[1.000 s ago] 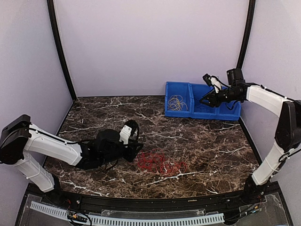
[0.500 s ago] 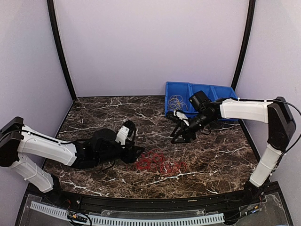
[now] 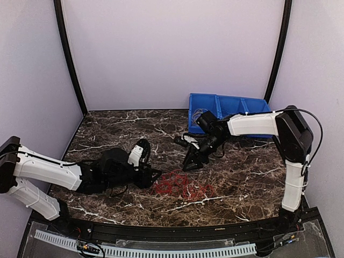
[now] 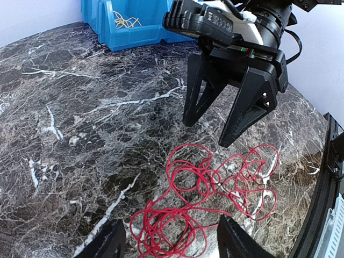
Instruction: Untangle the cables
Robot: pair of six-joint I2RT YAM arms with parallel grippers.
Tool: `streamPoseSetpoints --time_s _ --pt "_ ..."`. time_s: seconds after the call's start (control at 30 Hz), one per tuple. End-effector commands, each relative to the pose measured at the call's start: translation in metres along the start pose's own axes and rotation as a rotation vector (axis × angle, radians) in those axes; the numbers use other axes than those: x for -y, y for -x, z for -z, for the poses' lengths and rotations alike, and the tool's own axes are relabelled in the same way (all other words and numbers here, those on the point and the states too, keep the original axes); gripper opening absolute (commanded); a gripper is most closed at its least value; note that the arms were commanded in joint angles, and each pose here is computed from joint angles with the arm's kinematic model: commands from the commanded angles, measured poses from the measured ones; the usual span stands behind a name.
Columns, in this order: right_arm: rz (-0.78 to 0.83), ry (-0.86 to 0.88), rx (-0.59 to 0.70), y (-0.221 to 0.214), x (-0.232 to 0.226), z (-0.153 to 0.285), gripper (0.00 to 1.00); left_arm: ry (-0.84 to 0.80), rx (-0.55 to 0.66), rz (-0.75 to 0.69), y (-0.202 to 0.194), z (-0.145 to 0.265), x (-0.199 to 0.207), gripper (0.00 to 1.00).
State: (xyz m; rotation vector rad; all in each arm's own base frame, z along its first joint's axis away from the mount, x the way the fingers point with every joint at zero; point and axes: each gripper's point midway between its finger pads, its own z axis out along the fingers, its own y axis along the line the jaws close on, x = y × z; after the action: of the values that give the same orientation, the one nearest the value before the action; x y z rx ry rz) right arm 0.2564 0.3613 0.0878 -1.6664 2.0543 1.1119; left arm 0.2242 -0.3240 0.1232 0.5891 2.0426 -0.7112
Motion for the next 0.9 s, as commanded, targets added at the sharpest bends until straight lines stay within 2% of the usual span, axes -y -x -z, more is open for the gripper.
streamPoseSetpoints --time_s 0.0,0.37,0.4,0.53,0.7,0.73,0.77,0.87 --pt "-0.058 0.050 -0.013 0.004 -0.001 -0.011 0.51 0.025 0.012 0.012 0.000 0.004 -0.005 0.61" --pt "-0.153 0.073 -0.055 -0.007 0.006 -0.023 0.44 0.029 0.028 -0.005 0.003 0.000 -0.005 0.60" --pt "-0.161 0.087 -0.057 -0.008 0.004 -0.025 0.42 0.032 0.024 -0.007 0.002 -0.001 -0.006 0.60" --pt "-0.189 0.145 -0.046 -0.005 -0.002 -0.027 0.21 0.030 0.017 -0.015 0.000 -0.006 -0.004 0.59" --pt "-0.177 0.200 -0.016 0.008 -0.015 -0.018 0.00 0.036 0.053 -0.024 0.007 -0.010 -0.004 0.61" --pt "-0.173 0.211 -0.004 0.012 -0.018 -0.015 0.00 0.040 0.064 -0.026 0.009 -0.010 -0.005 0.63" --pt "-0.163 0.228 0.011 0.017 -0.023 -0.012 0.00 0.032 0.086 -0.037 0.012 -0.010 -0.003 0.69" --pt "-0.125 0.257 0.053 0.034 -0.039 0.000 0.00 -0.017 0.188 -0.062 0.032 -0.008 0.009 0.75"
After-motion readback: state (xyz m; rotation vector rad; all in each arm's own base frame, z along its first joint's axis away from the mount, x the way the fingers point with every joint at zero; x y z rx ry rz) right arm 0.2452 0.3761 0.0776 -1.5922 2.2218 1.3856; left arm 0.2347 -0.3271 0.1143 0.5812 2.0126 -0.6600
